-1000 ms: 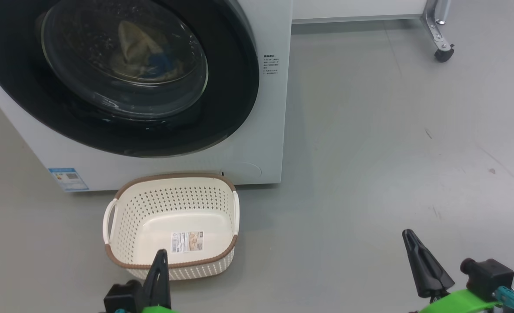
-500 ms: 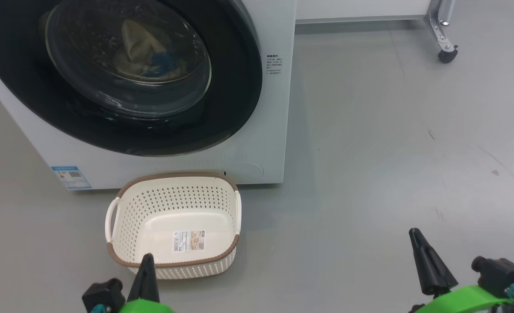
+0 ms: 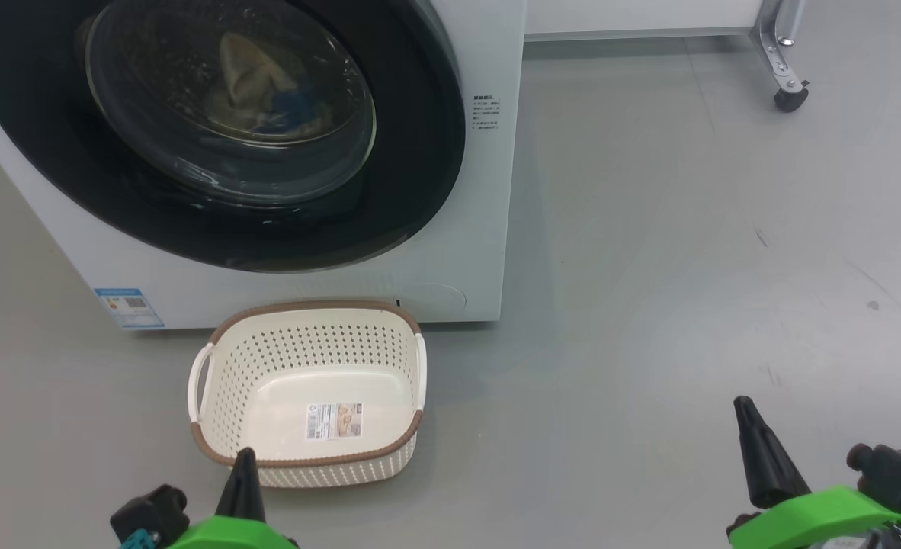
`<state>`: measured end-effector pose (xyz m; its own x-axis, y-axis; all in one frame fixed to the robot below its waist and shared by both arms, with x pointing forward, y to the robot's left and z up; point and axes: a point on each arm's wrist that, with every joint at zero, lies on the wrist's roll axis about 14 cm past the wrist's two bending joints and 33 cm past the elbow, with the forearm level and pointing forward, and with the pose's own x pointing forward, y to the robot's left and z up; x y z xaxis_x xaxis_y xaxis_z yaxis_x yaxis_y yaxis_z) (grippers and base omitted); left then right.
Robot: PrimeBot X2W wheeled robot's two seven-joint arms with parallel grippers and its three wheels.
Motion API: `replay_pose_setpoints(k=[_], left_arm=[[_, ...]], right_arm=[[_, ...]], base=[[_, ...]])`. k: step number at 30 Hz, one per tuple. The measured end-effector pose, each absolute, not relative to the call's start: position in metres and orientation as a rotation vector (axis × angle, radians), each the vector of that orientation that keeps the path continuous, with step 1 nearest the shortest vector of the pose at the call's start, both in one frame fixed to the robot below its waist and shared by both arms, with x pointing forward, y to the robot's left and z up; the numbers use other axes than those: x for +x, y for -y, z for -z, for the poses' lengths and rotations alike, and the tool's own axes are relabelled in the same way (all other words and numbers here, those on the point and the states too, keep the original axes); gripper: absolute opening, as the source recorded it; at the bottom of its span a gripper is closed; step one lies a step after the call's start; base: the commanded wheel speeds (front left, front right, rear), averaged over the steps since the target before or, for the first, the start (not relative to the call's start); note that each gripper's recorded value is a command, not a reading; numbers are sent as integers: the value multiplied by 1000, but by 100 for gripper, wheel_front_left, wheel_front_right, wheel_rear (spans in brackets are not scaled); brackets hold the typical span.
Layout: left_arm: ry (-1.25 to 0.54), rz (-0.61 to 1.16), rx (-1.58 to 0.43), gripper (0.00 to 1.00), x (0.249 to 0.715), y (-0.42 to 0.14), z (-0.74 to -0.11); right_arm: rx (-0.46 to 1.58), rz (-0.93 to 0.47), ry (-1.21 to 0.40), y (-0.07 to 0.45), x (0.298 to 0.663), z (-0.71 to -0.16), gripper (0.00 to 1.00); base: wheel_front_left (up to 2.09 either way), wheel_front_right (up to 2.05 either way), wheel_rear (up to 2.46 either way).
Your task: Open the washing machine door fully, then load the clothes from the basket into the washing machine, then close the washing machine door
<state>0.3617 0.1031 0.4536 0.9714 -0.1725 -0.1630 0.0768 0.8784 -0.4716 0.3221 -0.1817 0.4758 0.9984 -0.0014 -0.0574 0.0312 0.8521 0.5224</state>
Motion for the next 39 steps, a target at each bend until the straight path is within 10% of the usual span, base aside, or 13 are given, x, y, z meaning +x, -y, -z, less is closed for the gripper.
replay_pose_setpoints(k=[39], left_arm=[[-241, 4, -926, 0, 369, -138, -453]], right_arm=[[972, 72, -75, 192, 342, -472, 0]], base=[[0, 0, 0]])
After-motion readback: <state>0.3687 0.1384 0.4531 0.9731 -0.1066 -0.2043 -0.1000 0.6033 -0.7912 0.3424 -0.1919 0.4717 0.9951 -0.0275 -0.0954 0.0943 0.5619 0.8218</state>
